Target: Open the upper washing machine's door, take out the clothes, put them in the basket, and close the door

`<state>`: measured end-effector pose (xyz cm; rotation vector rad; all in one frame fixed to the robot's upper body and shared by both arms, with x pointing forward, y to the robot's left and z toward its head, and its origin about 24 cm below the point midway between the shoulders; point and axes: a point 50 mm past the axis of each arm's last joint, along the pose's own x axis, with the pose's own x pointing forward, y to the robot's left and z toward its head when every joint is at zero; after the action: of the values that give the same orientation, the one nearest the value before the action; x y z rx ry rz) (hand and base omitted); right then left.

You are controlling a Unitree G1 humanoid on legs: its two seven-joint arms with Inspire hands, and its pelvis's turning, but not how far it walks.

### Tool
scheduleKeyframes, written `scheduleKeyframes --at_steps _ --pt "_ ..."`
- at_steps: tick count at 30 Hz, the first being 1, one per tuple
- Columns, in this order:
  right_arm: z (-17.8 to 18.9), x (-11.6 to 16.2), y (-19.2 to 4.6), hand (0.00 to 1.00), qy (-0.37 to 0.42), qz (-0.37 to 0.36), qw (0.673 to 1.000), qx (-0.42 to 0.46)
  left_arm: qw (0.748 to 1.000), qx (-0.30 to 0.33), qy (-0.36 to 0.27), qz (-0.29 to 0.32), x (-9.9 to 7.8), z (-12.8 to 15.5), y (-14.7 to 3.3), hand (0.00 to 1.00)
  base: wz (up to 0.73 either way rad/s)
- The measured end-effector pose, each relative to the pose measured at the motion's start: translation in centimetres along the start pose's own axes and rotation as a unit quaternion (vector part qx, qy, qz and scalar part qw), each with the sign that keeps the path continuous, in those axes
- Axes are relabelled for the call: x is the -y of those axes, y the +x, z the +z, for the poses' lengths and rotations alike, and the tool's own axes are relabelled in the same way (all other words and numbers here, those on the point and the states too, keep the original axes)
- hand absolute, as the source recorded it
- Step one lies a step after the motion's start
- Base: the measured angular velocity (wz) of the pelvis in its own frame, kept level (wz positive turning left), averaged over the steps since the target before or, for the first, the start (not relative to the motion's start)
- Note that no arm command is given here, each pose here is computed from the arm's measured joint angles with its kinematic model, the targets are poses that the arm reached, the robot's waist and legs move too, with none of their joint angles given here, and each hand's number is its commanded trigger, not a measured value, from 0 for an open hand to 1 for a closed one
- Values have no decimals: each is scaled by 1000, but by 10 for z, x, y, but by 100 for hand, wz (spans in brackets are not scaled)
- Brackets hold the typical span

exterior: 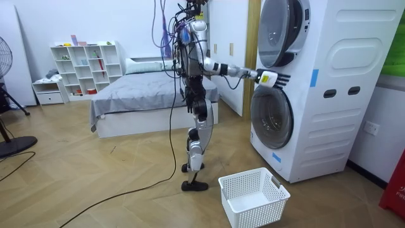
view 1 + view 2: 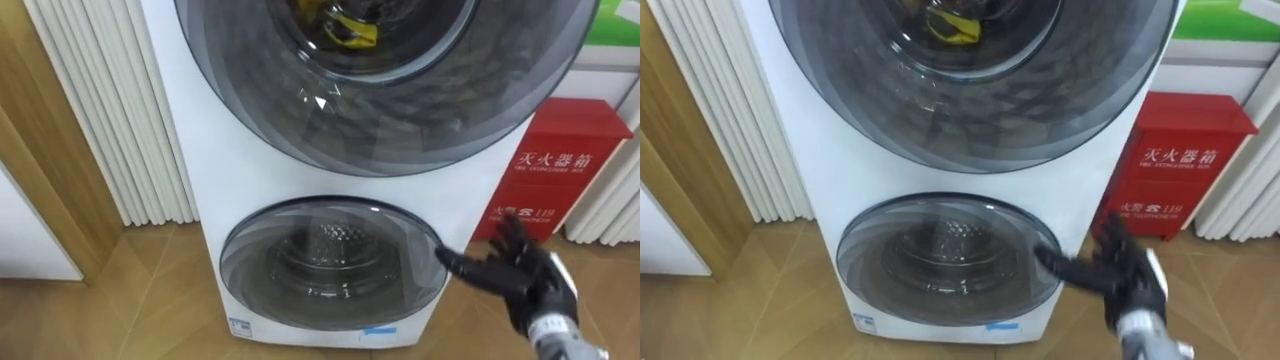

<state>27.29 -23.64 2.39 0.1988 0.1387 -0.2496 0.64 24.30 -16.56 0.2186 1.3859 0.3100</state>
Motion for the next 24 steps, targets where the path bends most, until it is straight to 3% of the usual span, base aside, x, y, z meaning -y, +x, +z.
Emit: scheduleKeyframes --at_steps 8,12,24 --pt "56 -17 18 0 -1 12 996 93 1000 -20 20 -2 -1 -5 0 0 0" --pt "76 -21 14 0 -5 16 991 133 999 -31 31 1 -2 -7 0 0 0" --pt "88 -26 19 0 -26 10 990 138 999 -32 41 4 -3 -3 0 0 2"
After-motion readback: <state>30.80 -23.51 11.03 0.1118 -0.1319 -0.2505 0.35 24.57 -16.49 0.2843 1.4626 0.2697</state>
